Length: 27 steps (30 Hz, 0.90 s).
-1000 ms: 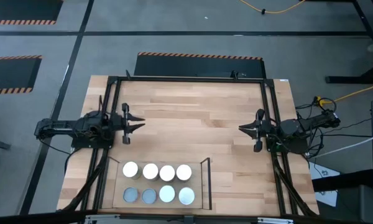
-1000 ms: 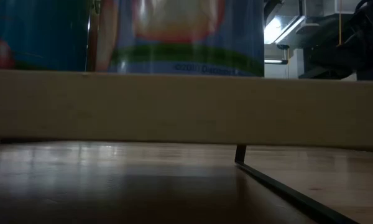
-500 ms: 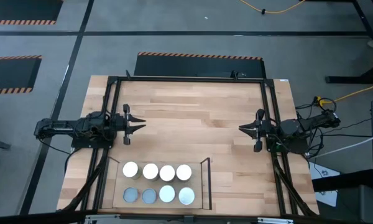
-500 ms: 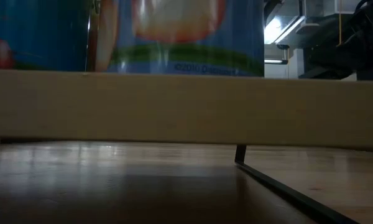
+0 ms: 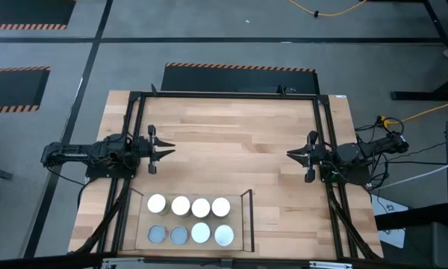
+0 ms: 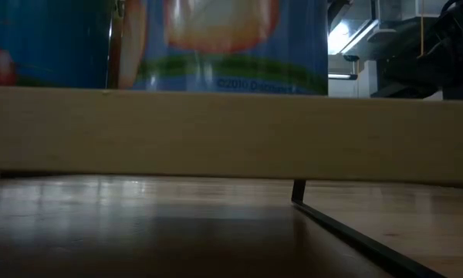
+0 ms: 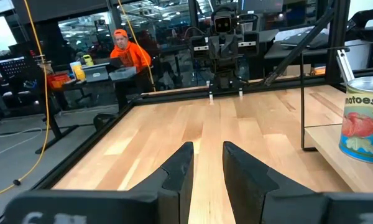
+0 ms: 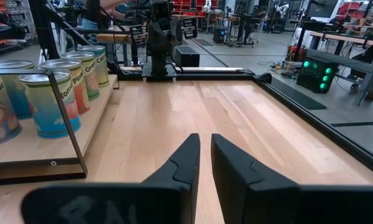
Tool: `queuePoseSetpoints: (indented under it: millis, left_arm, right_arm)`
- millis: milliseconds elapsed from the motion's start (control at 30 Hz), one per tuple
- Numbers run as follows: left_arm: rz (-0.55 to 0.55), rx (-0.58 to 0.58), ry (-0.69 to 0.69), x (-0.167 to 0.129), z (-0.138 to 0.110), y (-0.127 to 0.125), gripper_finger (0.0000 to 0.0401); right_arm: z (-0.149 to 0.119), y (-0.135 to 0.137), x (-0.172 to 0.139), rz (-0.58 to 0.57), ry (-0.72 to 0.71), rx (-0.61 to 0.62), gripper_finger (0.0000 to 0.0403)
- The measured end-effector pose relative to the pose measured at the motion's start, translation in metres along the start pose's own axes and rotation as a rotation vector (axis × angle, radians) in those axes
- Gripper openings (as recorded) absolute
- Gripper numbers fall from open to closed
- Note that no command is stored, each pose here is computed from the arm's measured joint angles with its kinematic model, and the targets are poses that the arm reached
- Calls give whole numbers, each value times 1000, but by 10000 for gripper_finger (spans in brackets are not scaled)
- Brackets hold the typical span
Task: Pick and place cans onto a shelf
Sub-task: Return to Home Position
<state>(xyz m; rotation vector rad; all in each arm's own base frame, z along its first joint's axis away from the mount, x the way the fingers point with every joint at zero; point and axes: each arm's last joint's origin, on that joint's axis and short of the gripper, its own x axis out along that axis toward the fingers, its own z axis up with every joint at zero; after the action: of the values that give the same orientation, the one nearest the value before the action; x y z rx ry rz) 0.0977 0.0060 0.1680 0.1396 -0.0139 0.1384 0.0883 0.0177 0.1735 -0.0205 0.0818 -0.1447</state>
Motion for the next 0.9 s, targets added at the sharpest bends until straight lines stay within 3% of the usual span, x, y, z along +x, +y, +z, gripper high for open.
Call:
queuePoseSetpoints:
  millis: [367, 600, 900]
  left_arm:
    - [1, 1, 0, 0, 0, 0, 79]
    - [5, 1, 0, 0, 0, 0, 79]
    - [5, 1, 0, 0, 0, 0, 79]
  right_arm:
    - [1, -1, 0, -6, -6, 4, 46]
    - [0, -8, 2, -71, -1, -28, 46]
    - [-1, -11, 6, 121, -5, -33, 46]
